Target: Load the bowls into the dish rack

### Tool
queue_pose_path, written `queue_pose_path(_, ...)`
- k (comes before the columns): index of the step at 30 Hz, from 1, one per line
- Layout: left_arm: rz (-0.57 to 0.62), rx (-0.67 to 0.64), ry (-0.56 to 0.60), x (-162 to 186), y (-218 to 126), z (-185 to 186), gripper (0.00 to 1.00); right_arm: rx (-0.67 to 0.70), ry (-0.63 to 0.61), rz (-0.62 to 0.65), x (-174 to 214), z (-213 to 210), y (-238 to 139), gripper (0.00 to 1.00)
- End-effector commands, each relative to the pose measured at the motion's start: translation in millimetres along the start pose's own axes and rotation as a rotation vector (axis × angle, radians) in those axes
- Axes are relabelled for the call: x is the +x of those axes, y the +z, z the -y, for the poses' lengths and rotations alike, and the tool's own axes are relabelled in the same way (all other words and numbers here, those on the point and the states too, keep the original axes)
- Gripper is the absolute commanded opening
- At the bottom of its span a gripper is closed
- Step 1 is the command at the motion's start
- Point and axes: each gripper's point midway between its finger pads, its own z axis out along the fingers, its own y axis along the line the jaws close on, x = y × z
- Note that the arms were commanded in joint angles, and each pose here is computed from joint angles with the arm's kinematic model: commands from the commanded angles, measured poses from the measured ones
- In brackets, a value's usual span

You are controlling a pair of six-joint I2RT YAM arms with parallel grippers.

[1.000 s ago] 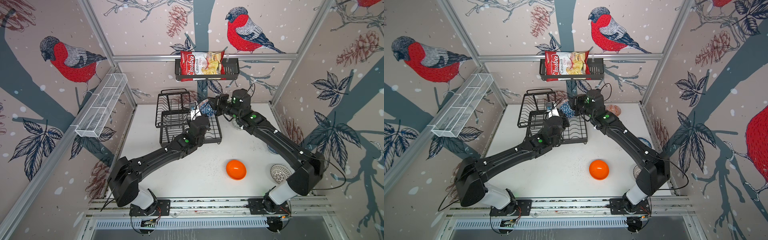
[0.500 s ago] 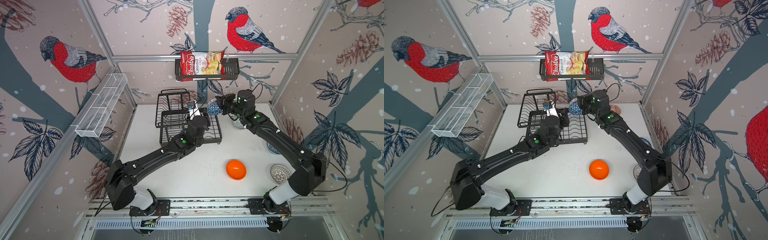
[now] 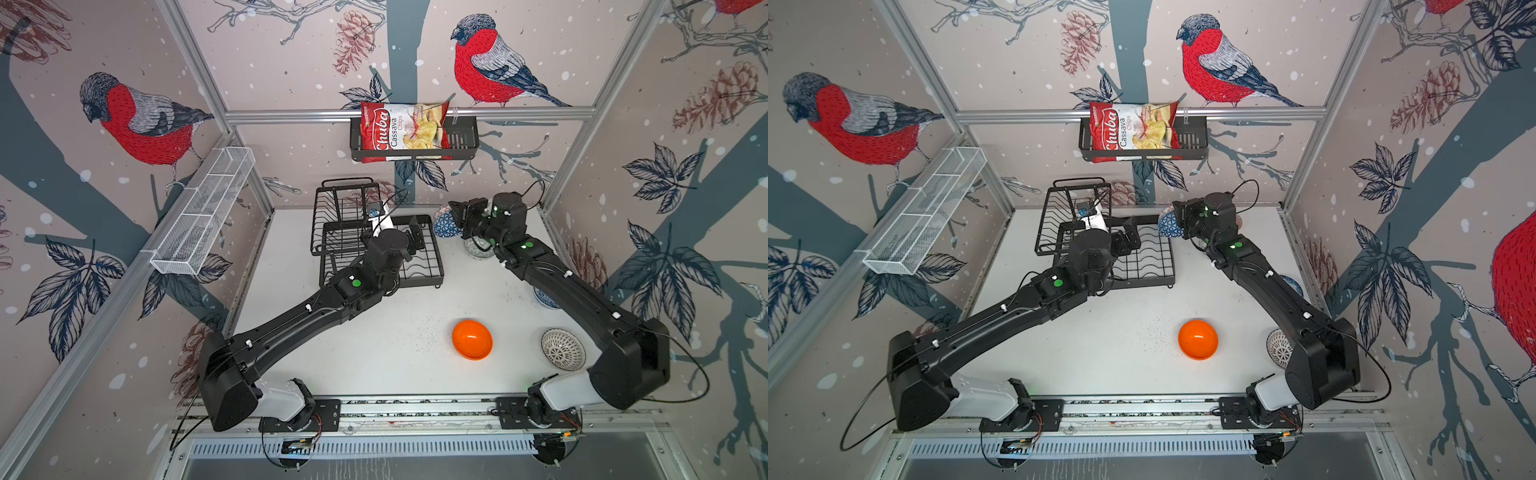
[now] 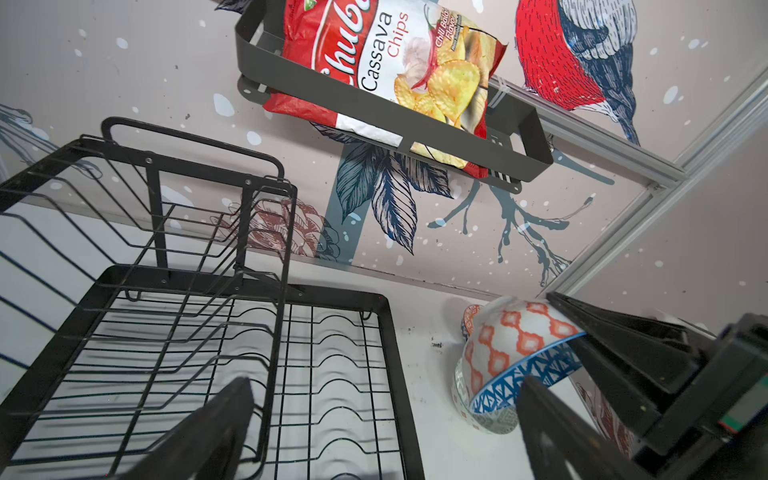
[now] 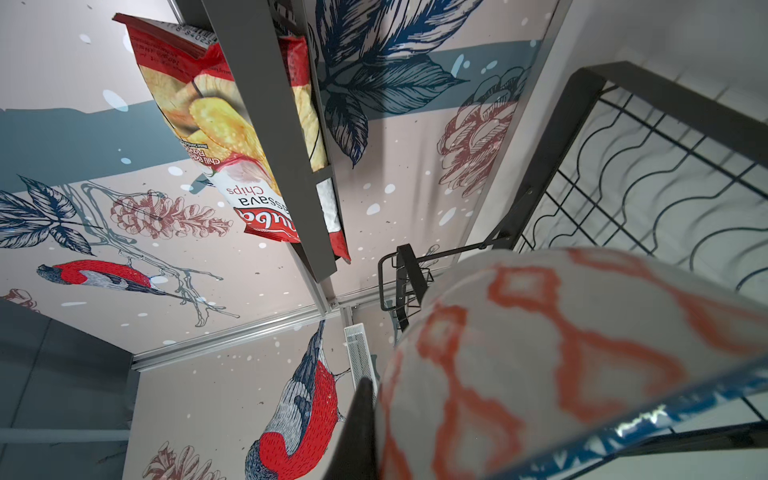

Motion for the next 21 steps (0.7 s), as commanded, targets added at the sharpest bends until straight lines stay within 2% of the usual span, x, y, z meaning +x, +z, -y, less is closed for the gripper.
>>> queue_pose_path(1,-0.089,0.014,0.004,2,-3,-1,0.98,-0.132,-0.102,-0.025,4,-26,-5,0.00)
queue_pose_path(5,-0.133,-0.002,0.005,-9,-6,-12,0.98,-0.164,-0.162,-0.034,11,-16,-1,0.00)
queue_pose_path(9,-0.186,0.048,0.020,-15,-5,-17,0.98,-0.195,-0.206,-0.023,18,-2,4,0.00)
queue_pose_path(16,-0.353,0.111,-0.029,-3,15,-44,0.98,-0.185,-0.297,-0.027,26,21,29,0.00)
queue_pose_path(21,-0.362,0.148,-0.004,-12,22,-48,0.98,-0.219,-0.315,-0.054,43,38,50,0.00)
